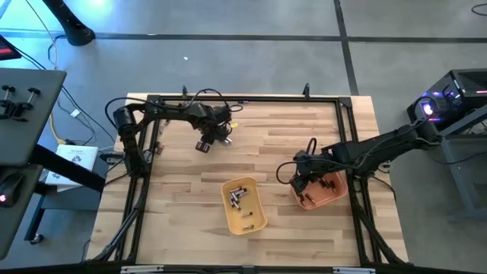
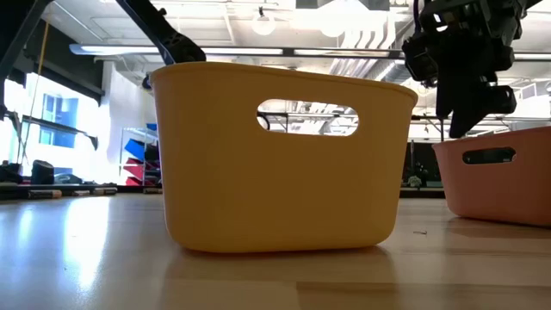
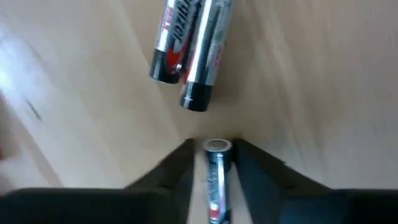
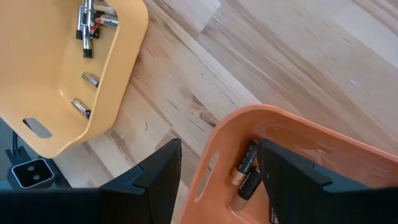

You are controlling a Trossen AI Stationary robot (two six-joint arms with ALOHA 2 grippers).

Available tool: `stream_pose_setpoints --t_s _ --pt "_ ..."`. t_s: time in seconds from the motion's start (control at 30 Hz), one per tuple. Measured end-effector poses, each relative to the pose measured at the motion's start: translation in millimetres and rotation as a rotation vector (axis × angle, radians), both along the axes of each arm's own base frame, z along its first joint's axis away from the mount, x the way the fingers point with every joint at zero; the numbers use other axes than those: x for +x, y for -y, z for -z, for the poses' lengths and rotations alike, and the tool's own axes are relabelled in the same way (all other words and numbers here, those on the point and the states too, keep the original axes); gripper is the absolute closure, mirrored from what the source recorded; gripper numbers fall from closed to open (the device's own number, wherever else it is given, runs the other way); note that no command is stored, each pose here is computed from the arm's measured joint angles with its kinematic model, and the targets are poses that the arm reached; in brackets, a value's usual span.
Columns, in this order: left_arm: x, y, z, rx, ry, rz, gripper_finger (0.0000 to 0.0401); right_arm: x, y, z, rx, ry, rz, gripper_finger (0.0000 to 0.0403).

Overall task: Sort batteries
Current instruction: Put the silver battery into the yellow bin

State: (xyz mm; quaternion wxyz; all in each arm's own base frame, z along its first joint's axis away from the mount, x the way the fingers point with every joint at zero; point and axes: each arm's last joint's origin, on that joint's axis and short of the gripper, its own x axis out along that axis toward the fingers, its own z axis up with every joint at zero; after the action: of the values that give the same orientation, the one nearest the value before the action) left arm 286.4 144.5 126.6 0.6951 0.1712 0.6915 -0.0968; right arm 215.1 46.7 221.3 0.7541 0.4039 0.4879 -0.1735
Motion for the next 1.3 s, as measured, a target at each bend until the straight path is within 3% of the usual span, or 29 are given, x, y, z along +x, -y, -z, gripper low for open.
stream_pose_setpoints --t_s 0.1,0.2,0.3,0.53,0.67,0.8,0.87,1.0,1.17,1.3 --pt "-2.0 2.4 -0.4 -0.049 -0.004 -0.094 0.0373 0.6 -0.1 -0.3 0.002 0.007 0.0 0.0199" --pt "-6.8 6.5 -2.8 -0.119 -0.013 -0.214 0.0377 0.8 -0.2 -0.4 0.004 0.008 0.003 0.0199" --pt "-8.9 10.8 -17.3 -0.18 0.057 -0.257 0.039 0.8 -0.2 -0.4 0.003 0.009 0.003 0.0199" --pt "-21.2 27.4 -91.6 -0.295 0.371 -0.347 0.0396 1.9 -0.2 -1.1 -0.007 0.025 -0.009 0.0199" --pt "-15.8 59.7 -130.8 -0.359 0.592 -0.321 0.0397 2.9 0.5 -1.5 -0.021 0.039 -0.033 0.0199" --pt "3.8 110.2 -145.8 -0.422 0.725 -0.203 0.0399 3.7 4.5 -1.6 -0.033 0.042 -0.036 0.0199" --pt "11.9 135.9 -146.5 -0.414 0.757 -0.163 0.0399 4.3 7.1 -1.6 -0.035 0.044 -0.033 0.0199" --pt "21.6 163.8 -137.3 -0.302 0.769 -0.169 0.04 5.6 12.1 -1.9 -0.046 0.053 -0.046 0.0199" --pt "18.3 170.0 -134.0 -0.272 0.739 -0.312 0.0393 15.0 16.9 -5.9 -0.041 0.151 -0.103 0.0199" --pt "2.4 162.7 -143.5 -0.179 0.704 -0.454 0.0362 25.7 34.9 5.7 -0.006 0.099 0.129 0.0199"
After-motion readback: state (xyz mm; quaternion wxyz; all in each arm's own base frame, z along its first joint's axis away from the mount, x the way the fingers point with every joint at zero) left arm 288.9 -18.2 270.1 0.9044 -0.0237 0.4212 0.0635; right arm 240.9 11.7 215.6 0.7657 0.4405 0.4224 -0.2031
